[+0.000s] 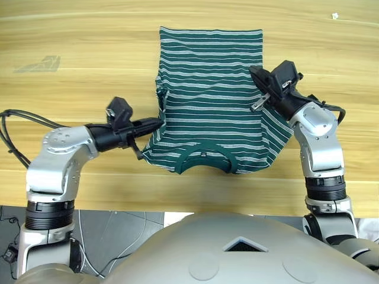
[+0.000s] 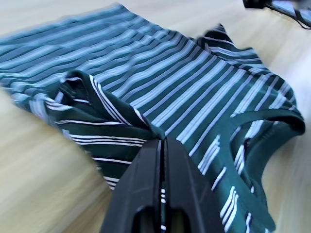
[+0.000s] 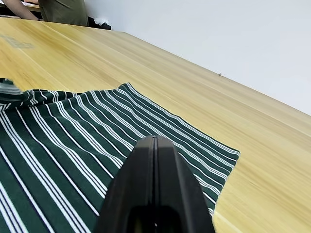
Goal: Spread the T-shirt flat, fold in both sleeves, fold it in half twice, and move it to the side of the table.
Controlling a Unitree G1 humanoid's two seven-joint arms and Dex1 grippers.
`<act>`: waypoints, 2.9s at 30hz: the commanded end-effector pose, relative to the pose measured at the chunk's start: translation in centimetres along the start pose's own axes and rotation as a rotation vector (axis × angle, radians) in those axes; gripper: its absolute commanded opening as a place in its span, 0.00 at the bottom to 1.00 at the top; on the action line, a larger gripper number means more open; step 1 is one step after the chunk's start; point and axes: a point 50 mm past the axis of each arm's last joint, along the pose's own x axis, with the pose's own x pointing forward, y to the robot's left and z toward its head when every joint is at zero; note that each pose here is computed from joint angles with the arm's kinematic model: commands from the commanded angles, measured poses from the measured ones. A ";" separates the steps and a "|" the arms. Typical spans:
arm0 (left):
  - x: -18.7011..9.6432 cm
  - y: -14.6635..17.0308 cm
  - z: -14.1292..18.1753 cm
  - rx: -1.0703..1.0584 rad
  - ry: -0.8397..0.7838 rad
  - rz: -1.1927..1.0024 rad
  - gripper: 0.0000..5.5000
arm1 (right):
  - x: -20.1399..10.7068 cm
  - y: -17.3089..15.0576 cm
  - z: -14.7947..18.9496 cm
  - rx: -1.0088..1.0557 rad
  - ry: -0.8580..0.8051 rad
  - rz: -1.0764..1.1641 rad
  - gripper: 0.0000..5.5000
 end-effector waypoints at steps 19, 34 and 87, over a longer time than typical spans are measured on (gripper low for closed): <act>3.0 -2.4 1.3 -0.072 -0.211 0.005 0.19 | -12.8 -1.4 -5.9 0.194 0.509 -0.130 0.44; 1.3 -3.3 2.6 -0.025 -0.299 0.065 0.19 | -11.7 -1.0 -8.6 0.397 0.597 -0.025 0.00; 1.0 -2.1 0.6 0.372 -0.086 0.060 0.19 | -7.4 4.3 -0.3 -0.054 0.242 0.428 0.53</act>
